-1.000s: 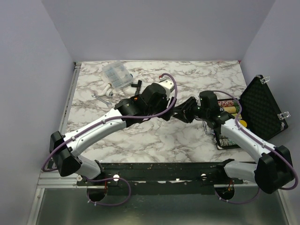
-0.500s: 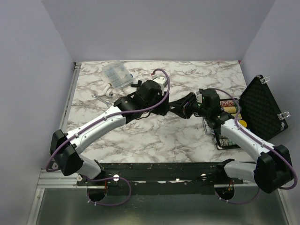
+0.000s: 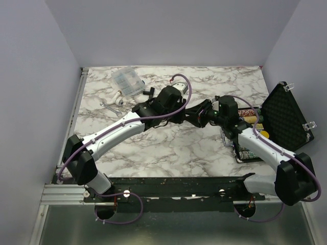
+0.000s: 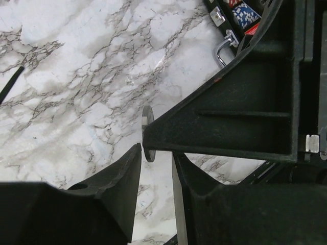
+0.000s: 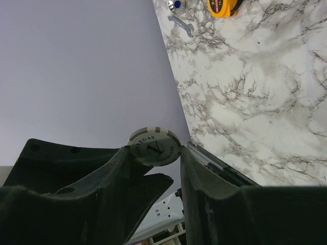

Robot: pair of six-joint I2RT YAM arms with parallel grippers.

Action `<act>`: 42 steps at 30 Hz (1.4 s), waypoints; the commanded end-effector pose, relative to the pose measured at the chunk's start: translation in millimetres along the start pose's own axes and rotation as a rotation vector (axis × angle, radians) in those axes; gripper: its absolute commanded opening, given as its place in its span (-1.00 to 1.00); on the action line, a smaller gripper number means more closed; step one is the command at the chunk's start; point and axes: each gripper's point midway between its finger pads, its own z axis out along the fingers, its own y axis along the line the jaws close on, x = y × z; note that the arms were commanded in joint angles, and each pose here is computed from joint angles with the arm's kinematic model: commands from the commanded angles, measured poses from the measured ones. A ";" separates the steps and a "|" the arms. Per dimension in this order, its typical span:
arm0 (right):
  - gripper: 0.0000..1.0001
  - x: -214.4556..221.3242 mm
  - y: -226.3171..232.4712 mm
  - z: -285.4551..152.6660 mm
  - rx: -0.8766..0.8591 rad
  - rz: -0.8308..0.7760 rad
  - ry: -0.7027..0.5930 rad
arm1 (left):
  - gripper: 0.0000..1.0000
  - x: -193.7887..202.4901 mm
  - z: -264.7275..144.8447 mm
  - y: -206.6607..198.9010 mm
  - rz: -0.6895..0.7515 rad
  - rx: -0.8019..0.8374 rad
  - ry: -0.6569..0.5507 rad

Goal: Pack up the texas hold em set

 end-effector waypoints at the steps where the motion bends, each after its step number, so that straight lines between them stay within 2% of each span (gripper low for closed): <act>1: -0.99 2.6 6.0 2.8 -0.035 0.003 0.035 | -0.42 -18.0 3.3 4.0 -0.004 -0.052 -0.044; 4: -0.99 1.9 5.5 3.8 -0.035 0.001 0.033 | -0.44 -18.4 7.0 4.9 -0.003 -0.062 -0.039; 10: -0.99 2.4 4.1 3.4 -0.033 0.000 0.033 | -0.62 -21.6 8.6 8.3 0.001 -0.090 -0.038; 14: -0.99 3.6 -0.4 2.7 -0.024 0.004 0.034 | -0.77 -23.0 10.9 10.6 0.002 -0.112 -0.029; 17: -0.99 3.7 -2.3 1.9 -0.022 0.004 0.032 | -1.00 -22.2 12.3 11.9 0.005 -0.124 -0.013; 21: -0.98 2.3 -6.2 -2.0 -0.003 -0.040 0.010 | -1.00 -23.3 8.3 11.6 0.018 -0.120 -0.016; 23: -0.69 0.0 -10.6 -5.1 0.023 -0.088 -0.011 | -1.00 -24.2 3.6 7.0 0.034 -0.091 -0.015; 24: -0.43 -0.8 -13.4 -7.3 0.040 -0.121 -0.017 | -1.00 -24.1 -0.1 2.7 0.041 -0.064 -0.014; 26: -0.04 -1.9 -16.8 -14.0 0.075 -0.217 -0.017 | -1.00 -22.2 -8.0 -8.9 0.063 0.014 -0.012; 28: 0.24 -2.6 -17.6 -22.8 0.105 -0.341 -0.010 | -1.00 -17.9 -17.8 -23.8 0.085 0.111 -0.001; 31: 0.32 4.2 -12.3 -40.9 0.110 -0.549 0.039 | -1.00 -15.3 -39.6 -50.6 0.129 0.279 0.005; 36: 0.38 30.0 21.4 -87.5 -0.034 -0.882 0.087 | -1.00 -6.3 -80.9 -97.3 0.220 0.592 0.012; 39: 0.57 37.9 34.1 -112.4 -0.087 -0.992 0.043 | -1.00 -0.4 -110.0 -122.4 0.279 0.765 0.010; 42: 0.57 43.3 40.2 -125.2 -0.113 -1.022 0.023 | -1.00 5.0 -131.1 -134.9 0.327 0.839 -0.007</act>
